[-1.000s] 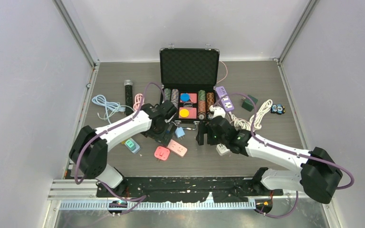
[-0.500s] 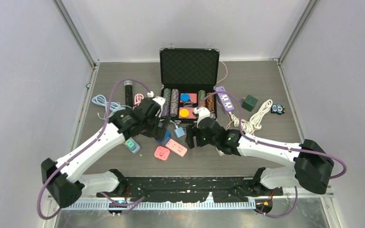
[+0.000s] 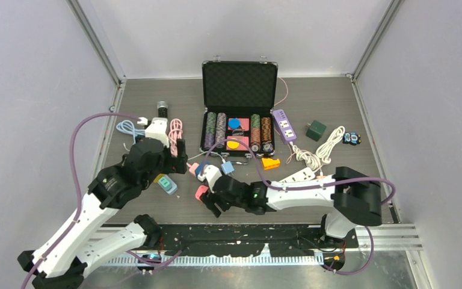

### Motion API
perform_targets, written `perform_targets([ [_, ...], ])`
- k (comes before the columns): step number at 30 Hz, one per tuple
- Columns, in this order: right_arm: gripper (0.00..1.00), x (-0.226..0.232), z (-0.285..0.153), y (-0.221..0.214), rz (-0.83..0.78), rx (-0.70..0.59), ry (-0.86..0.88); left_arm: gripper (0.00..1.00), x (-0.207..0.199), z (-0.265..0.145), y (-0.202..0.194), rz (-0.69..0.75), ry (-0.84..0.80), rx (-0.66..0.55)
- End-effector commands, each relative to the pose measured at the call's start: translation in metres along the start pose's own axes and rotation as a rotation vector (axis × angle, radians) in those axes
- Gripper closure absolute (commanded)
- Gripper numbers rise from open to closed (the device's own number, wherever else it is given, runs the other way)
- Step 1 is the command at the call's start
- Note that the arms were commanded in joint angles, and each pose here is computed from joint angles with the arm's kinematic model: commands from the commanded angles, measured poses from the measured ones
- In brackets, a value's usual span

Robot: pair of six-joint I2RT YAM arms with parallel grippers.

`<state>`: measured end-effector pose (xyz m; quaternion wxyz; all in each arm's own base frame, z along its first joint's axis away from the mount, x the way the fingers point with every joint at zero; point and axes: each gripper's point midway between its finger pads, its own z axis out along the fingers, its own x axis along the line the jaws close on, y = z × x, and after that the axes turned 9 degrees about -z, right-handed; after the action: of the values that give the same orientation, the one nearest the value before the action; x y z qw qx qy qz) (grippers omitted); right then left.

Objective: Insert the plug

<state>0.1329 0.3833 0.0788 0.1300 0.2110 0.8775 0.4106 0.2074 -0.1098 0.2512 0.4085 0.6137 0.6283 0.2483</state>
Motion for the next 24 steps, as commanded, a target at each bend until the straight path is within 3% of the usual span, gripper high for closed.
perform_targets([
  [1,0.29,0.014,0.017,0.035,0.002,-0.079,0.038,0.07,0.005,-0.005,0.011,-0.060,0.005,-0.084],
  [6,0.28,0.018,0.032,0.026,0.073,-0.029,0.024,0.07,0.014,-0.008,0.006,-0.053,0.025,-0.082],
  [17,0.14,0.015,0.052,-0.002,0.184,0.102,-0.056,0.06,0.018,-0.004,-0.004,-0.031,0.043,-0.056],
  [24,0.03,0.023,0.073,-0.007,0.145,0.120,-0.028,0.06,0.022,-0.007,-0.008,-0.019,0.050,-0.041],
])
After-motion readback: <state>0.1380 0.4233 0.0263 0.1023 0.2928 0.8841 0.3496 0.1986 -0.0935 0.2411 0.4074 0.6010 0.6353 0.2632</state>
